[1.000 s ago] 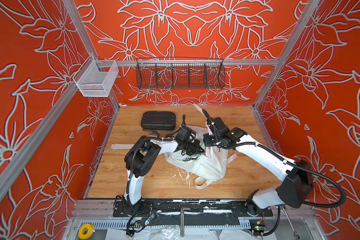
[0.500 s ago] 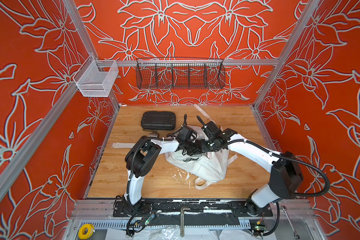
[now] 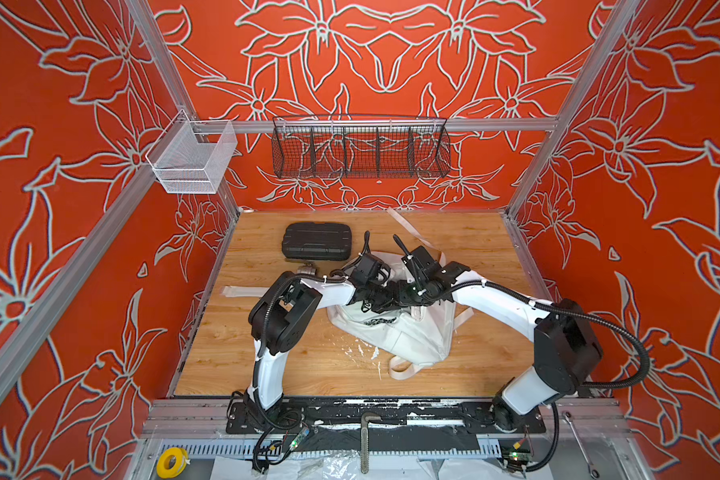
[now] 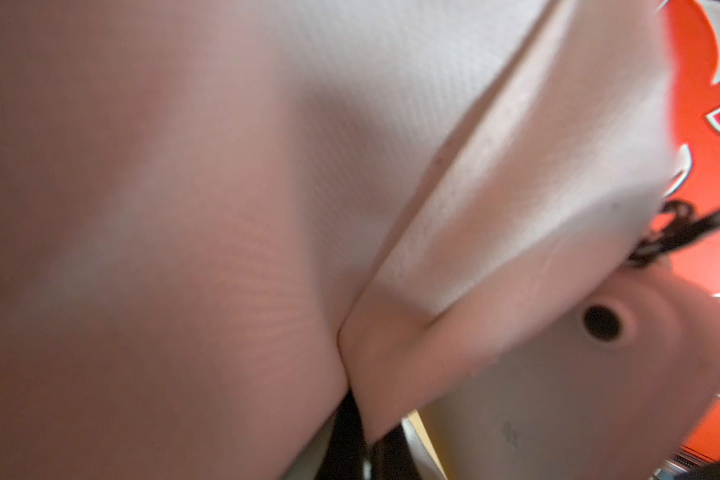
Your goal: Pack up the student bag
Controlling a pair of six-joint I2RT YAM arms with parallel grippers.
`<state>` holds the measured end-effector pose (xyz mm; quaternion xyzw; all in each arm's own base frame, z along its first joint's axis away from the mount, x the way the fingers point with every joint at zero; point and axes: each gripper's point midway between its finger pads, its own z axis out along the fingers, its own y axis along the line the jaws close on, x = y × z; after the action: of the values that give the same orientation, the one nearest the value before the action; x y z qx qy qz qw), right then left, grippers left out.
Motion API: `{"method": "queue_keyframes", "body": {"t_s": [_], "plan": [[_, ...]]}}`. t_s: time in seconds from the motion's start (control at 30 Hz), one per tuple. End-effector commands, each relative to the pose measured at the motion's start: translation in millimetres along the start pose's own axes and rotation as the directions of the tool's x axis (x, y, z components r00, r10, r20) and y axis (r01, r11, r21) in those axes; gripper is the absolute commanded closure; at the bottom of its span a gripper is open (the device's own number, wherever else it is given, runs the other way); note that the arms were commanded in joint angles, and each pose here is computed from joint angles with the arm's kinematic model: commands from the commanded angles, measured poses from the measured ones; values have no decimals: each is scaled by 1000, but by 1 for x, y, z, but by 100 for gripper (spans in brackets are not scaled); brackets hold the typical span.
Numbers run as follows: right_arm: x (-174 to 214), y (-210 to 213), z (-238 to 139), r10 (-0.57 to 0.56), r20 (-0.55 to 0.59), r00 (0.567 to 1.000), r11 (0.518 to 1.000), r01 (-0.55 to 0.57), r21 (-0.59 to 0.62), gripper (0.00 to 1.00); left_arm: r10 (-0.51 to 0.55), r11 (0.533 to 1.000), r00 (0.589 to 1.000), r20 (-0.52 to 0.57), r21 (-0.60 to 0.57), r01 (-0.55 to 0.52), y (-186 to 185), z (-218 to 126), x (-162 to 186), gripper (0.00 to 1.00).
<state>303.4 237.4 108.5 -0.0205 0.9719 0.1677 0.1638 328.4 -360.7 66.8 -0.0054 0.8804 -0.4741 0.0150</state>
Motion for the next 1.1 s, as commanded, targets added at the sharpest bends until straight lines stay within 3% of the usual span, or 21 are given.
{"method": "queue_keyframes", "body": {"t_s": [0.0, 0.07, 0.13, 0.27, 0.57, 0.73, 0.9, 1.07], "plan": [[-12, -18, -22, -5, 47, 999, 998, 2, 60, 82, -29, 1000, 999, 15, 2, 29, -2, -21, -8, 100], [-32, -17, -43, -9, 129, 992, 996, -3, 90, 73, -18, 1000, 1000, 25, -18, 19, -1, -20, -7, 100], [-42, -23, -58, -23, 168, 986, 989, -2, 146, 71, 11, 998, 999, 38, -61, -8, -1, -20, -6, 100], [-44, -49, -66, -46, 172, 984, 956, -7, 295, 64, 105, 985, 992, 63, -142, -95, -9, -21, -3, 94], [-16, -61, -25, 10, 59, 998, 964, -25, 265, 62, 190, 944, 972, 136, -297, -143, 6, -28, -7, 67], [-11, -60, -18, 13, 44, 999, 970, -24, 242, 63, 266, 923, 953, 147, -325, -208, -1, -24, -10, 54], [-9, -57, -13, 14, 26, 1000, 975, -19, 220, 65, 339, 880, 934, 110, -388, -274, -4, -12, -11, 55], [-3, -55, -6, 15, -7, 1000, 979, -14, 204, 67, 357, 869, 928, 105, -401, -289, -10, -7, -14, 68]]}}
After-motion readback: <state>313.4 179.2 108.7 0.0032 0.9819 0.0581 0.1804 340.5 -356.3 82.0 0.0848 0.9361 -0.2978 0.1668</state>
